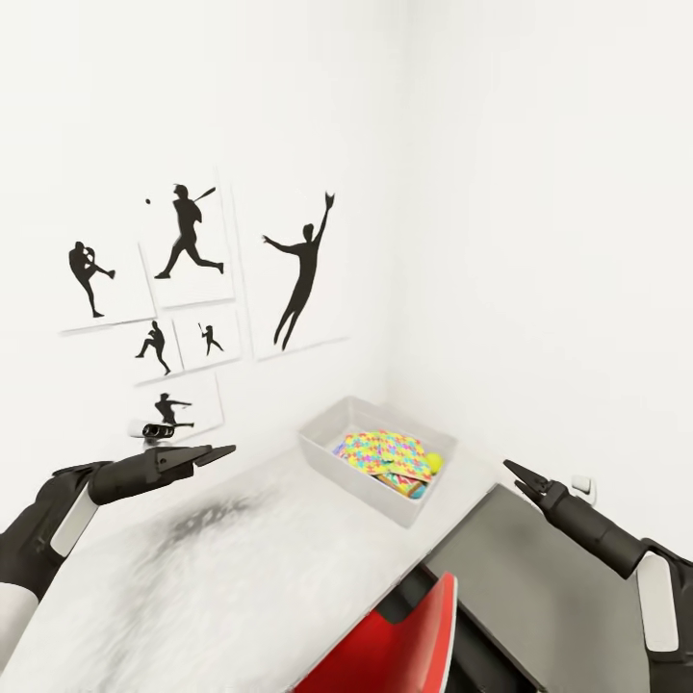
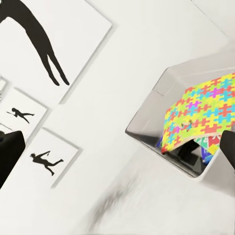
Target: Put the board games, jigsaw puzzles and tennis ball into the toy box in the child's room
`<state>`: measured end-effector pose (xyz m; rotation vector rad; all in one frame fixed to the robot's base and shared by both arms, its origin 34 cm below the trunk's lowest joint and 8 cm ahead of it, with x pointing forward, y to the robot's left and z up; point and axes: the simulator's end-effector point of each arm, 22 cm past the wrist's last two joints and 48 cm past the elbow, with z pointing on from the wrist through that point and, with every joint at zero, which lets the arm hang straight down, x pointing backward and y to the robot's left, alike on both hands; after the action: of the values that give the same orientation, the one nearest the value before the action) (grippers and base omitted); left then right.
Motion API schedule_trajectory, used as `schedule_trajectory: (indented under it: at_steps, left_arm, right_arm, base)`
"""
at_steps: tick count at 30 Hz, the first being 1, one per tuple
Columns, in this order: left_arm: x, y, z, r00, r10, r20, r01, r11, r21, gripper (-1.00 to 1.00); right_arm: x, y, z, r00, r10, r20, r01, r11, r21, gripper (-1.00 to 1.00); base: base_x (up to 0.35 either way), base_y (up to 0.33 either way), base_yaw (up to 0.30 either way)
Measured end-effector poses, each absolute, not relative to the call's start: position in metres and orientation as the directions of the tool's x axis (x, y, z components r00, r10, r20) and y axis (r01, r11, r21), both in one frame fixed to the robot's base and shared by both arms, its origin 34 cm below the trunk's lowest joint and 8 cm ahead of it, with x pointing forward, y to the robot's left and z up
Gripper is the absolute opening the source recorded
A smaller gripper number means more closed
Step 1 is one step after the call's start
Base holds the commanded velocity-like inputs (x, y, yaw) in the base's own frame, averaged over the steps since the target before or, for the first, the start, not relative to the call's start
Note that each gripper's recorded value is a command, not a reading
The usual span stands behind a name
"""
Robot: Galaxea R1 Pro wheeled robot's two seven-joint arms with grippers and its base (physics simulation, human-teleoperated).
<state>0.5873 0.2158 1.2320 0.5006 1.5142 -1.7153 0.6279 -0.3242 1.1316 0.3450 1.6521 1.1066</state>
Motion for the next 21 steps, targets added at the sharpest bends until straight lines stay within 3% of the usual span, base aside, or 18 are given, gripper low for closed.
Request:
schedule_trajectory:
  at_steps: [12, 21]
  left_arm:
    - [0.5849, 0.2155, 1.2375, -0.611, -0.291, -0.736, 0.767, 0.011, -0.641, 1.00]
    - [0.5826, 0.2155, 1.2422, -0.603, -0.290, -0.743, 0.774, 0.012, -0.633, 1.00]
  right_arm:
    - [0.6266, -0.3250, 1.1358, -0.386, 0.697, -0.604, -0.299, 0.525, 0.797, 1.00]
    - [0.6256, -0.3252, 1.1387, -0.382, 0.699, -0.604, -0.303, 0.523, 0.797, 1.00]
  base:
    - [-0.261, 0.124, -0.203]
    - [-0.325, 0.028, -0.227]
